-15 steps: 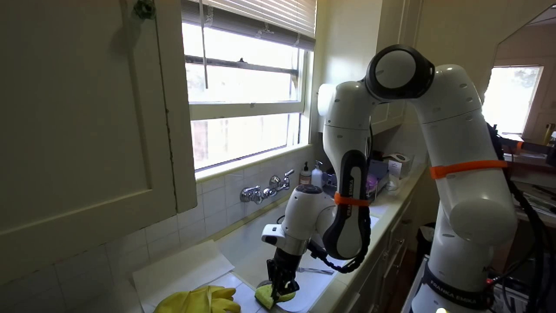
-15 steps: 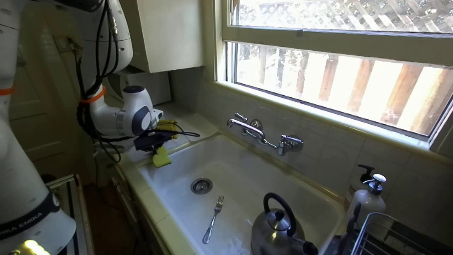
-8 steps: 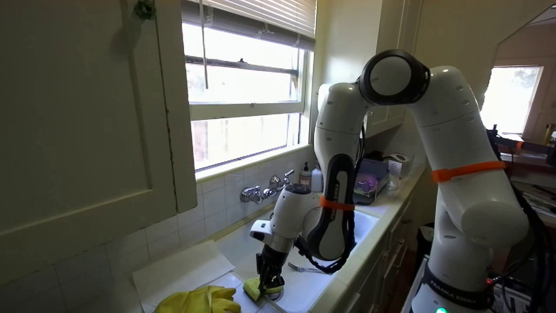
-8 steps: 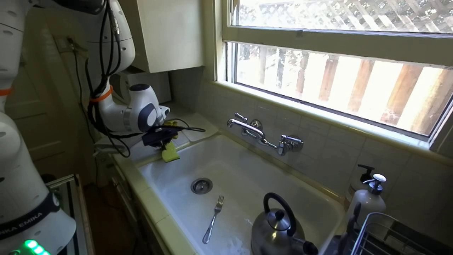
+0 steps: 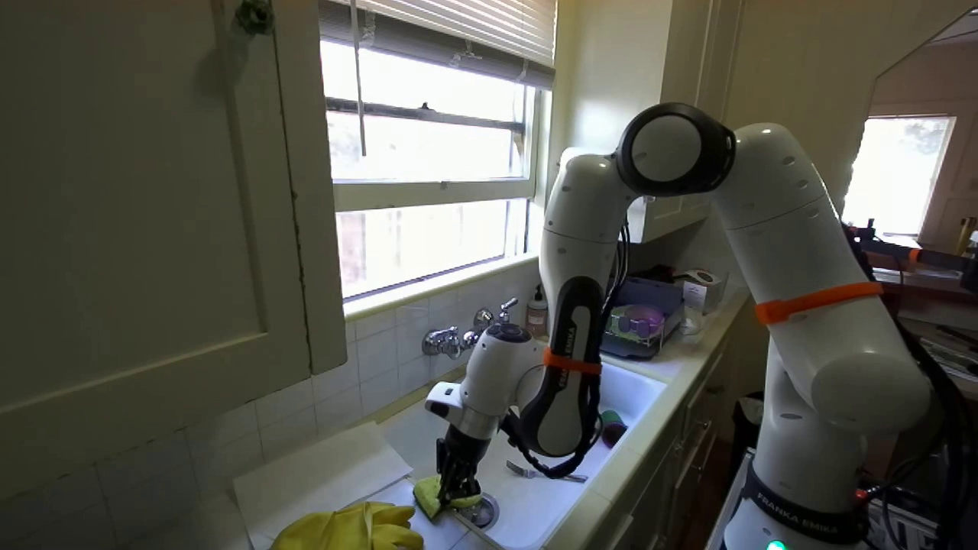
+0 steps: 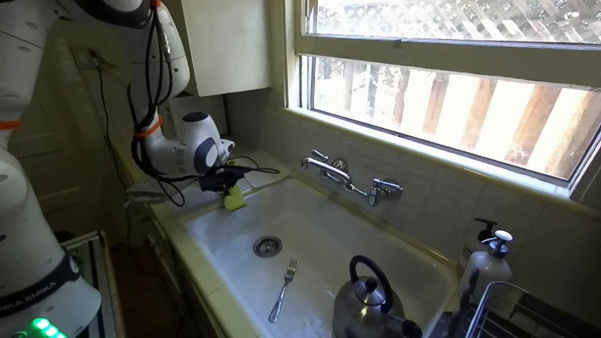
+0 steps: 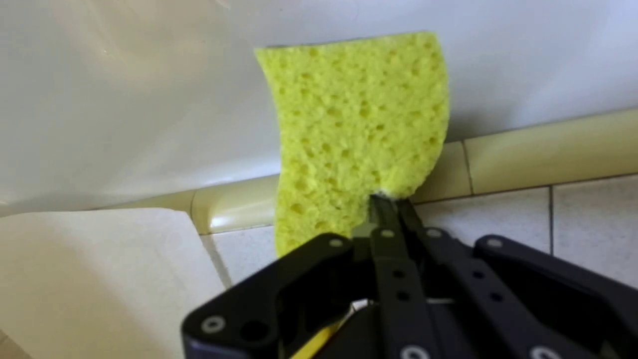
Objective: Use the sponge to clean the sides of the sink
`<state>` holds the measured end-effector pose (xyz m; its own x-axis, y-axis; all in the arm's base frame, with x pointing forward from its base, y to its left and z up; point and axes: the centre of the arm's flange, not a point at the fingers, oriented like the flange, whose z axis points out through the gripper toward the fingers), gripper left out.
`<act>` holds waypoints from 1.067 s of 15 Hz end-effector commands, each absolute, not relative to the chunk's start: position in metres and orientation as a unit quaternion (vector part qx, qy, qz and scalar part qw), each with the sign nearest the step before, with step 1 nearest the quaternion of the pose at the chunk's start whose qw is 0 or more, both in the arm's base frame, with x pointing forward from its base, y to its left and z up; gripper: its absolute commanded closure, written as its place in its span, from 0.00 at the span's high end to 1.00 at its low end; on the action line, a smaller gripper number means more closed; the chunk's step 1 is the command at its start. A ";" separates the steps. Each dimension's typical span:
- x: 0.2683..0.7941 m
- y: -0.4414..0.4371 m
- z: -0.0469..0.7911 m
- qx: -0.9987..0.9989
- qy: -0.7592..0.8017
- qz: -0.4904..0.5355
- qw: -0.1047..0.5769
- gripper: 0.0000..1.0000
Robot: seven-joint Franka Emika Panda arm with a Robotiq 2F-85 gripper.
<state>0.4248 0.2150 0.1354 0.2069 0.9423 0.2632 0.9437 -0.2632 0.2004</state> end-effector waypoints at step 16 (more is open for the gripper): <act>0.516 0.235 0.114 -0.788 -0.581 -0.204 -0.013 0.01</act>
<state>0.4990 0.2262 0.1326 0.2128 0.9232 0.3200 0.9118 -0.3053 0.2746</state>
